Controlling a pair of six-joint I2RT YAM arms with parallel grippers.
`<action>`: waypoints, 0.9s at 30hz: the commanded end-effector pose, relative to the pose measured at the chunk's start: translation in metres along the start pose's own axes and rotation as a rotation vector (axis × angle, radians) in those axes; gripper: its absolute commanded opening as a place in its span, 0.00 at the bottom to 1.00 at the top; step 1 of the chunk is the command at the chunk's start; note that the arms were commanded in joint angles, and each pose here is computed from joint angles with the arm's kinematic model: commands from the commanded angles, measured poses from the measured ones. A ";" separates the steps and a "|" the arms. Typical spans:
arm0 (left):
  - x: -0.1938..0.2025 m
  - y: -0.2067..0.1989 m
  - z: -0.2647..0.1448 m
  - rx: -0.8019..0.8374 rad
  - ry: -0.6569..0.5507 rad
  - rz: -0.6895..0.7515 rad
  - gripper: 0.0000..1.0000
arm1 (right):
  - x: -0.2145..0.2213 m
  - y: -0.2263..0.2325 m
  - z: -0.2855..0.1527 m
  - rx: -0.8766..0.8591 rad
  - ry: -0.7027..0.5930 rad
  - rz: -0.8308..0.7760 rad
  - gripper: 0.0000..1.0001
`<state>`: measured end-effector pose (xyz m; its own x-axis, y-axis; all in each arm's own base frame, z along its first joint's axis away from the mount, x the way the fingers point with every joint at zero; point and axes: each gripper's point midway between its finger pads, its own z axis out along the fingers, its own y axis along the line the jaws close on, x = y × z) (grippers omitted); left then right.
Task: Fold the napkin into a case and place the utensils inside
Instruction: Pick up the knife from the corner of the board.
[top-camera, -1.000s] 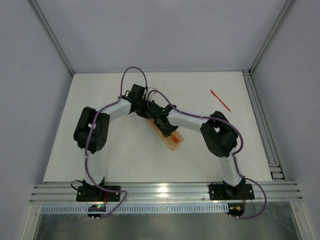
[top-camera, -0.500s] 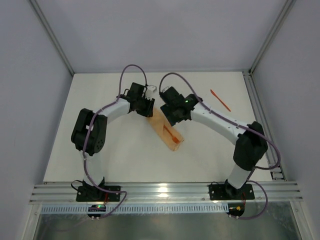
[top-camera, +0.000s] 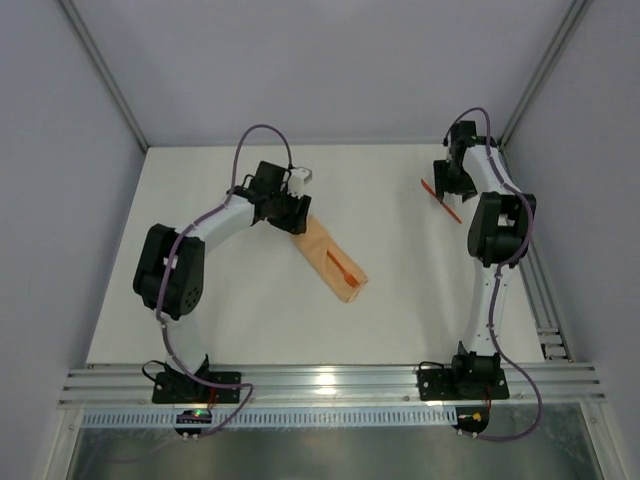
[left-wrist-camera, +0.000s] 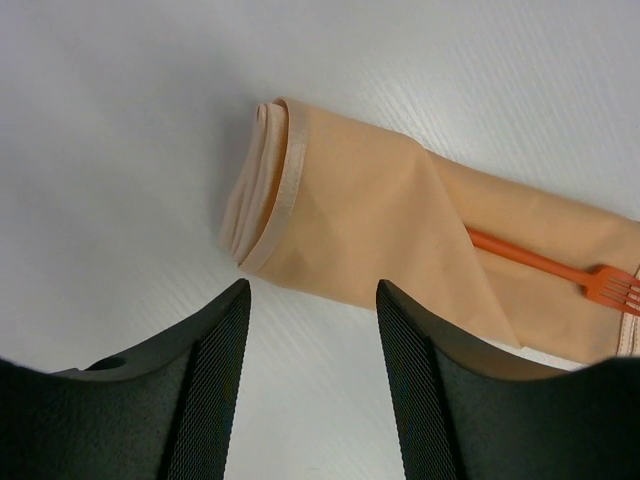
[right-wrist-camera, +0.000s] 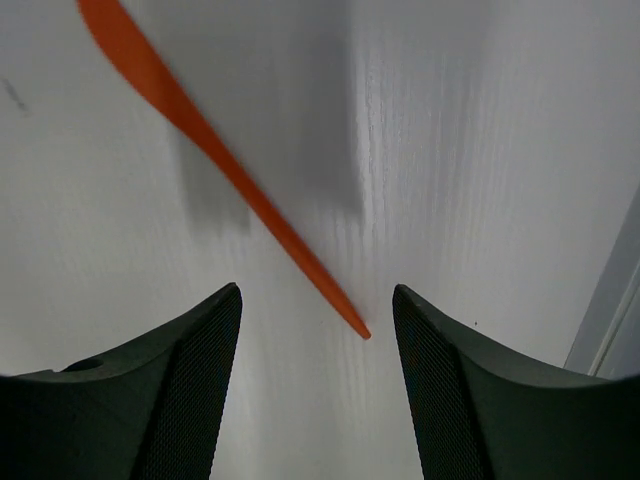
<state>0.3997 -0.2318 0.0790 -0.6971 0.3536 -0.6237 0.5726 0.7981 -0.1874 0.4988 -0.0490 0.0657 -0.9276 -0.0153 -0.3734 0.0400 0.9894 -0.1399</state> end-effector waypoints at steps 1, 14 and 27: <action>-0.025 -0.004 -0.030 -0.015 -0.060 0.073 0.56 | 0.005 -0.018 0.000 -0.017 0.053 -0.017 0.66; -0.040 -0.007 -0.077 -0.057 -0.119 0.154 0.62 | 0.013 -0.015 0.042 -0.078 0.068 -0.108 0.71; -0.039 0.000 -0.092 -0.101 -0.114 0.182 0.63 | 0.011 0.010 0.052 -0.196 0.118 -0.027 0.51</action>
<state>0.3848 -0.2061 0.1452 -0.5779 0.4454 -0.6839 0.6342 0.7724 -0.0329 0.5101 -0.0565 0.0215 -0.9506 -0.0797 -0.3000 -0.0800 0.9967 -0.0114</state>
